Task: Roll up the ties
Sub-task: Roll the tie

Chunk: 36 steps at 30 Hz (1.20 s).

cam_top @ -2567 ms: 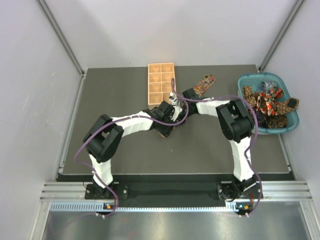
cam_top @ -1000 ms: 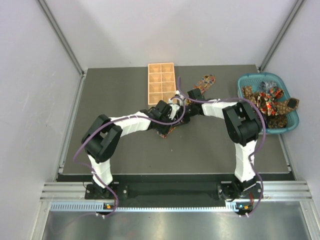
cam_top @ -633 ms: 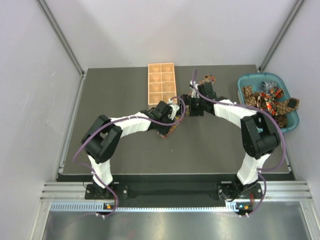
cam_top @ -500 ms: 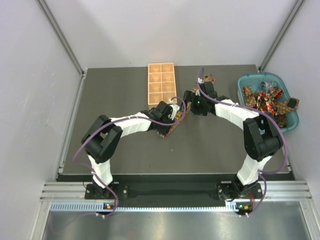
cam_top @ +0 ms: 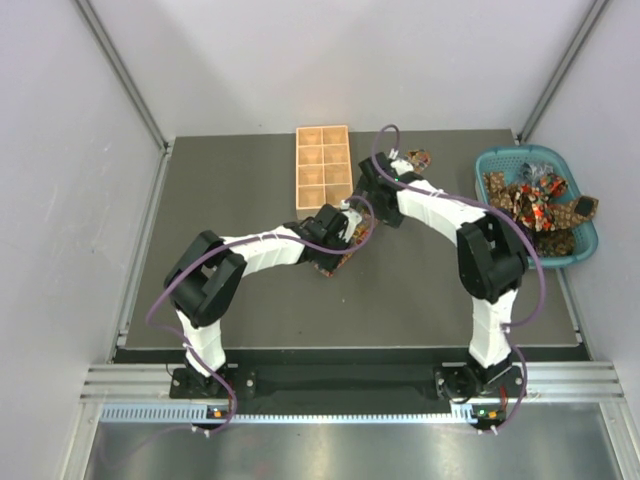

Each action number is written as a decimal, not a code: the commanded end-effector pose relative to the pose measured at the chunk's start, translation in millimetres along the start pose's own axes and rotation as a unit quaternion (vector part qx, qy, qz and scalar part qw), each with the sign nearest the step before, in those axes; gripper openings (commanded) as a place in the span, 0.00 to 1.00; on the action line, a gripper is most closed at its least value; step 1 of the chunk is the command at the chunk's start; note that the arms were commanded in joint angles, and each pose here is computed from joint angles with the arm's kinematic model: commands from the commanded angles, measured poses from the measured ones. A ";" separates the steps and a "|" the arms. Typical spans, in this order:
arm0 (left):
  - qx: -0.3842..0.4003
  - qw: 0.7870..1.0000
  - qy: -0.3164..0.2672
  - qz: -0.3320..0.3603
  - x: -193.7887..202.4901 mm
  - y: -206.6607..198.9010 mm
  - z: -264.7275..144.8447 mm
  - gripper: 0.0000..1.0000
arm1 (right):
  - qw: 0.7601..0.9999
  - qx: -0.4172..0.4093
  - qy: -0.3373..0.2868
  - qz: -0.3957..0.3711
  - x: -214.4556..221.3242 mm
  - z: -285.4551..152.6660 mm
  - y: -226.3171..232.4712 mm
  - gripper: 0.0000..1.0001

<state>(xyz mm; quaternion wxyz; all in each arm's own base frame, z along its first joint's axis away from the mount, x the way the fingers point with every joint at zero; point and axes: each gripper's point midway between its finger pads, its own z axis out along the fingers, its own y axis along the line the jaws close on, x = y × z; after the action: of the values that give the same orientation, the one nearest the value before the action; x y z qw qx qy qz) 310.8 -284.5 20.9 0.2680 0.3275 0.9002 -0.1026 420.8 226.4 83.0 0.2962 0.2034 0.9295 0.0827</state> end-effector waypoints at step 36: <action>0.076 0.990 0.114 0.030 64.2 -45.6 13.3 0.34 | 0.993 0.090 0.053 0.048 61.2 60.0 -5.0 0.59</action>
<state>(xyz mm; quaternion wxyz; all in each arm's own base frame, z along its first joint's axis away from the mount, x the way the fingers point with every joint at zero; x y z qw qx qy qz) 309.1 -285.7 19.8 0.2595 0.3258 0.9038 -0.0978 416.0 252.3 29.7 0.2493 0.2771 0.9272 0.0377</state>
